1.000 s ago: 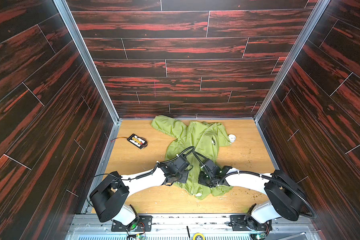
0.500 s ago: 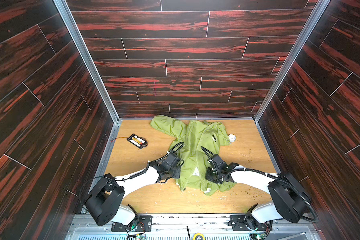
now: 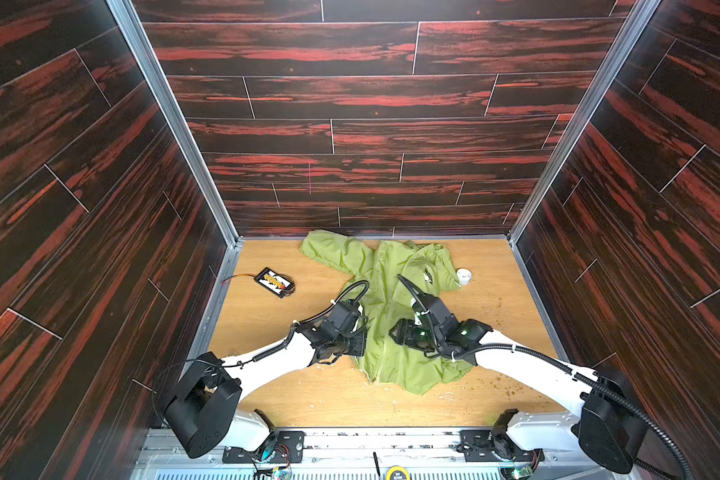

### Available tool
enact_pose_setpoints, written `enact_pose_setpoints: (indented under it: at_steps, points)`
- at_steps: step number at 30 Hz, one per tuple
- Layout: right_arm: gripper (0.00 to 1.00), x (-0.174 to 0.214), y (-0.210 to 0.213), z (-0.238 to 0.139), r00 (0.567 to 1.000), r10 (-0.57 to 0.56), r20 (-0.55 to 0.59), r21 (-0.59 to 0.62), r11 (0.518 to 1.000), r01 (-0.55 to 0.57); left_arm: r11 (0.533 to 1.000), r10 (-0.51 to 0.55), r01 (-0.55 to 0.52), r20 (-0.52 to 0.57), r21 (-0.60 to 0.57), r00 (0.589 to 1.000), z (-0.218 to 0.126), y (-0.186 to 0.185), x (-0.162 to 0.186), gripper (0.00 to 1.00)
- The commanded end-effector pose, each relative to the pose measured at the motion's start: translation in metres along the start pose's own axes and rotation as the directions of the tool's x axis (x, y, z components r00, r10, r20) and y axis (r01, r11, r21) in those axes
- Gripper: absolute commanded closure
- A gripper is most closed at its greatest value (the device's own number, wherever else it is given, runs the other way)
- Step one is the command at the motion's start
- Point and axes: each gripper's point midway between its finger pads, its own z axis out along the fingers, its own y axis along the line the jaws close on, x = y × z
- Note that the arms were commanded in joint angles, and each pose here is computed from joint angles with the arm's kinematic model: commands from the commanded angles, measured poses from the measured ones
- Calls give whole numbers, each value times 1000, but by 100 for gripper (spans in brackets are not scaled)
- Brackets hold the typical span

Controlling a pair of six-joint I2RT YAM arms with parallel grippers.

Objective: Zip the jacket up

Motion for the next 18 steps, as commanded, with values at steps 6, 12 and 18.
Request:
enact_pose_setpoints:
  at_steps: [6, 12, 18]
  points:
    - [36, 28, 29, 46, 992, 70, -105, -120, 989, -82, 998, 9, -13, 72, 64, 997, -20, -17, -21, 100]
    - [35, 33, 18, 60, 988, 108, -111, -106, 987, -120, 997, -13, 6, 95, 73, 995, -29, -13, -28, 100]
    - [35, 40, -28, 74, 964, 239, -114, -63, 967, -247, 998, -40, 34, 103, 61, 994, -33, -1, -30, 100]
